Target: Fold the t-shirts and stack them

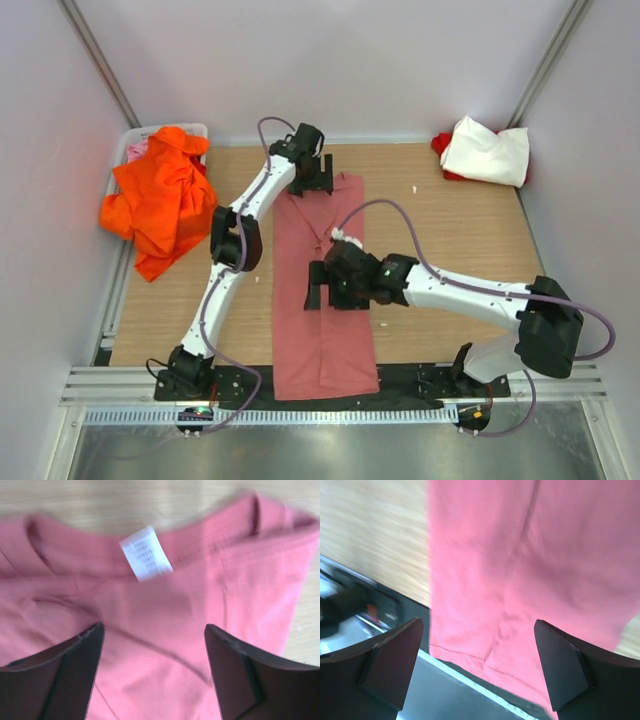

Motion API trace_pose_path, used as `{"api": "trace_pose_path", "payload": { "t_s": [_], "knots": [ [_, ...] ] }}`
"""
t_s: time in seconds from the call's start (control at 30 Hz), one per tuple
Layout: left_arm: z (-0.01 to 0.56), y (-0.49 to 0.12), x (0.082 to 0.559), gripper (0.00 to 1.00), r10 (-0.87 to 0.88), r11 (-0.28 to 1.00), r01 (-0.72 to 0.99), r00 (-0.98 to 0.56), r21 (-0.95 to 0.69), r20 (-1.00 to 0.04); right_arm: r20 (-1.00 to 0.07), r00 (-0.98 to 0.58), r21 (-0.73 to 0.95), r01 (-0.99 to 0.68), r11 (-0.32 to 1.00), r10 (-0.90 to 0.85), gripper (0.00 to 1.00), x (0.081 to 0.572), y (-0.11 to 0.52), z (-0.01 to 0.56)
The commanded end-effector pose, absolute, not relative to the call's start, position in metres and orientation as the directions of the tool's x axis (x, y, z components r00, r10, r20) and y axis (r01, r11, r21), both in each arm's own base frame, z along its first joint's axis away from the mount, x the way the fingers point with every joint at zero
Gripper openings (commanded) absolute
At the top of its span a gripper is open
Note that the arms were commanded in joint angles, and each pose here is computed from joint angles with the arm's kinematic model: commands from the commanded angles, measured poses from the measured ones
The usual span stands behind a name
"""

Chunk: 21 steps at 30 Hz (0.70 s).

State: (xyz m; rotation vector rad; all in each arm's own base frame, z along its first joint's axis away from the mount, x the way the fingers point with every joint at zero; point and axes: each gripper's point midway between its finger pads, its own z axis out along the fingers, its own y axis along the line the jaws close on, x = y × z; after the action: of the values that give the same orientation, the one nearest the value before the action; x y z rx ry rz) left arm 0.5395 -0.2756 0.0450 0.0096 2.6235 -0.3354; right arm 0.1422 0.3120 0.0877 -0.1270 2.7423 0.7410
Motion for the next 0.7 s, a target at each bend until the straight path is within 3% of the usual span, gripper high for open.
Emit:
{"api": "trace_pose_path", "payload": {
  "t_s": [0.0,0.07,0.2,0.37,0.43,0.67],
  "knots": [
    [0.141,-0.296,0.516,0.87,0.007,0.927,0.216,-0.826,-0.307,-0.563,-0.498,-0.865,0.414,-0.171,0.894,0.065,1.00,0.183,0.300,0.172],
    [0.180,-0.290,0.507,0.98,-0.021,0.914,0.238,-0.780,-0.327,-0.626,-0.579,-0.812,0.361,-0.169,0.917,0.079,1.00,0.200,0.289,0.207],
    [0.238,-0.276,0.489,1.00,-0.004,0.912,0.274,-0.739,-0.306,-0.673,-0.671,-0.736,0.321,-0.177,0.931,0.091,1.00,0.228,0.278,0.238],
    [0.300,-0.212,0.449,1.00,-0.030,0.969,0.155,-0.695,-0.190,-0.718,-0.663,-0.725,0.340,-0.069,0.938,0.187,1.00,0.305,0.245,0.214],
    [0.280,-0.194,0.427,1.00,-0.015,0.983,0.113,-0.734,-0.144,-0.679,-0.684,-0.711,0.327,-0.097,0.940,0.164,1.00,0.329,0.240,0.209],
    [0.258,-0.156,0.314,1.00,-0.095,0.966,0.097,-0.728,-0.240,-0.679,-0.685,-0.708,0.294,-0.057,0.954,0.169,0.92,0.436,0.218,0.177]
  ]
}}
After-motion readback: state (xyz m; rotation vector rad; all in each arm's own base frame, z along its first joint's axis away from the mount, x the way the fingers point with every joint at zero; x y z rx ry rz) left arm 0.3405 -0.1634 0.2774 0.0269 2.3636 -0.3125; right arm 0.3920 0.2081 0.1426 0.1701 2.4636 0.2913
